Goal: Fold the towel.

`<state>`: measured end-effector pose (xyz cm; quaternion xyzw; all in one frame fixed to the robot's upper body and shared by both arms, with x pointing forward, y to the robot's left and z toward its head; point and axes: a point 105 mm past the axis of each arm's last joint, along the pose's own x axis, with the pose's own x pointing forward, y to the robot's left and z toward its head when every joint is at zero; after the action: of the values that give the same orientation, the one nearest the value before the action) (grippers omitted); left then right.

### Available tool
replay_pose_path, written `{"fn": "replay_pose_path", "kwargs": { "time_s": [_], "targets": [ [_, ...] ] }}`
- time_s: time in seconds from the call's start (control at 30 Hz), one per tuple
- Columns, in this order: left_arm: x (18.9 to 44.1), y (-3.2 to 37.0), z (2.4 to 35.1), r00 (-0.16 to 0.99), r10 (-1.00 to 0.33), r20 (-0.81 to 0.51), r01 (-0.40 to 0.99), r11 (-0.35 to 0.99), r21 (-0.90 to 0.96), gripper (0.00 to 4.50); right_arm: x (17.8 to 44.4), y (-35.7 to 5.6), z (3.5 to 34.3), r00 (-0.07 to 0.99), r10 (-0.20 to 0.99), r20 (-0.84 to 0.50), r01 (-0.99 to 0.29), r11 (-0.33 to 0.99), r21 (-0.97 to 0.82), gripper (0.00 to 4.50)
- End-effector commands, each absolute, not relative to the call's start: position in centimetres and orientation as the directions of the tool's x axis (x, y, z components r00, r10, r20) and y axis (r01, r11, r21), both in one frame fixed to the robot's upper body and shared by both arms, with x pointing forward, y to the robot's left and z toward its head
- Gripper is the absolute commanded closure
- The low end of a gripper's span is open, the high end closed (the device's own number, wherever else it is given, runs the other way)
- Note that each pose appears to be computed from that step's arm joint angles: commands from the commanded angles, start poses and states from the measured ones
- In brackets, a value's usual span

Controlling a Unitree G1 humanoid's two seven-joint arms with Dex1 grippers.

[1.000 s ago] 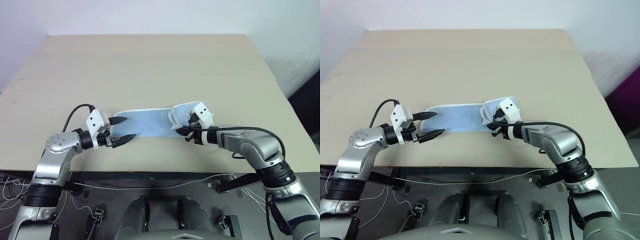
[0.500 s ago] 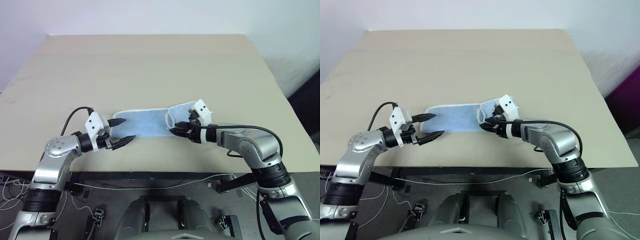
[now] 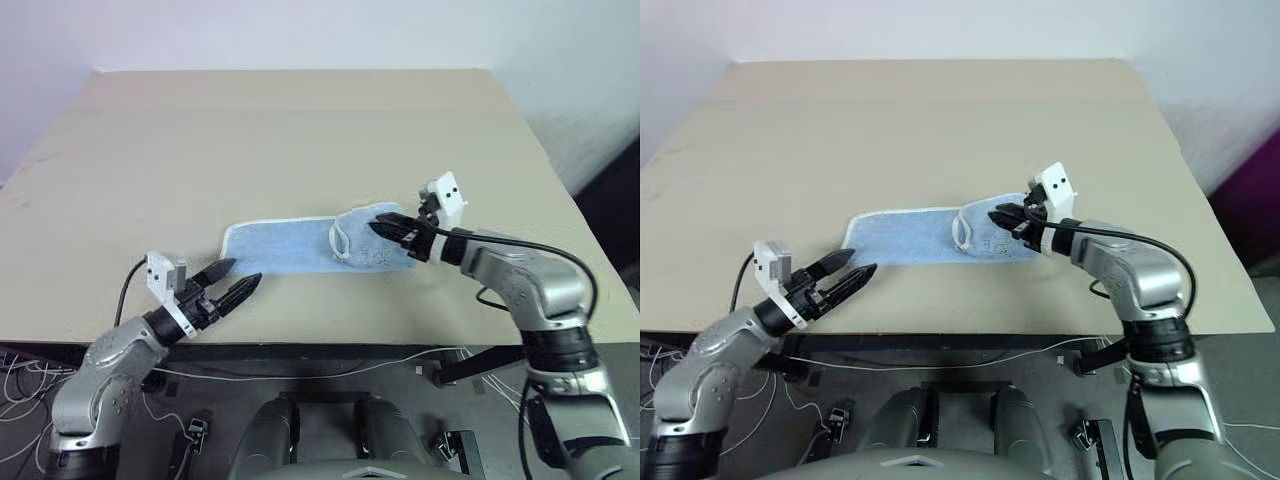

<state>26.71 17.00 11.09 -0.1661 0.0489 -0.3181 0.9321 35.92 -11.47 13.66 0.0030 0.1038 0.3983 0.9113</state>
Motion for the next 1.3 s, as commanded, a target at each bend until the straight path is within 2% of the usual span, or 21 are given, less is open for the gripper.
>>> {"fn": "replay_pose_path", "kwargs": {
  "time_s": [0.03, 0.17, 0.27, 0.47, 0.57, 0.67, 0.9, 1.17, 1.27, 1.3],
  "targets": [
    [26.5, 16.8, 11.4, 0.845, -0.535, 0.008, 0.497, 0.779, -0.383, 0.62, 36.5, -11.3, 11.9, 0.666, 0.722, -0.188, -0.731, 0.681, 0.026, 4.49],
    [25.9, 16.4, 10.6, 0.875, -0.483, -0.031, 0.421, 0.791, -0.443, 0.62, 35.7, -10.9, 9.2, 0.629, 0.738, -0.245, -0.762, 0.647, -0.010, 4.49],
    [25.4, 16.3, 9.7, 0.893, -0.446, -0.068, 0.356, 0.790, -0.500, 0.62, 35.0, -10.6, 8.8, 0.605, 0.758, -0.245, -0.786, 0.617, -0.034, 4.49],
    [25.7, 16.7, 9.3, 0.936, -0.342, -0.079, 0.214, 0.735, -0.644, 0.62, 34.8, -10.2, 13.4, 0.591, 0.801, -0.097, -0.806, 0.581, -0.108, 4.49],
    [26.3, 16.9, 9.2, 0.952, -0.292, -0.090, 0.134, 0.662, -0.737, 0.06, 34.8, -10.5, 16.0, 0.587, 0.809, -0.027, -0.803, 0.578, -0.146, 4.50],
    [26.8, 16.7, 9.6, 0.959, -0.272, -0.080, 0.096, 0.575, -0.812, 0.03, 35.0, -11.0, 18.0, 0.595, 0.803, 0.015, -0.787, 0.587, -0.190, 4.50],
    [29.0, 17.0, 8.3, 0.959, -0.212, -0.188, -0.071, 0.463, -0.883, 0.03, 35.2, -11.4, 19.6, 0.606, 0.794, 0.051, -0.768, 0.601, -0.220, 4.50],
    [30.7, 16.4, 8.5, 0.951, -0.228, -0.210, -0.091, 0.441, -0.893, 0.03, 34.9, -11.6, 18.9, 0.623, 0.781, 0.042, -0.759, 0.616, -0.211, 4.50],
    [31.0, 16.3, 8.7, 0.954, -0.230, -0.194, -0.079, 0.432, -0.899, 0.56, 34.7, -11.8, 18.5, 0.629, 0.776, 0.033, -0.756, 0.622, -0.205, 4.50],
    [31.0, 16.3, 8.8, 0.955, -0.229, -0.188, -0.074, 0.429, -0.900, 0.89, 34.6, -11.9, 18.4, 0.631, 0.775, 0.032, -0.755, 0.623, -0.203, 4.50]
  ]
}}
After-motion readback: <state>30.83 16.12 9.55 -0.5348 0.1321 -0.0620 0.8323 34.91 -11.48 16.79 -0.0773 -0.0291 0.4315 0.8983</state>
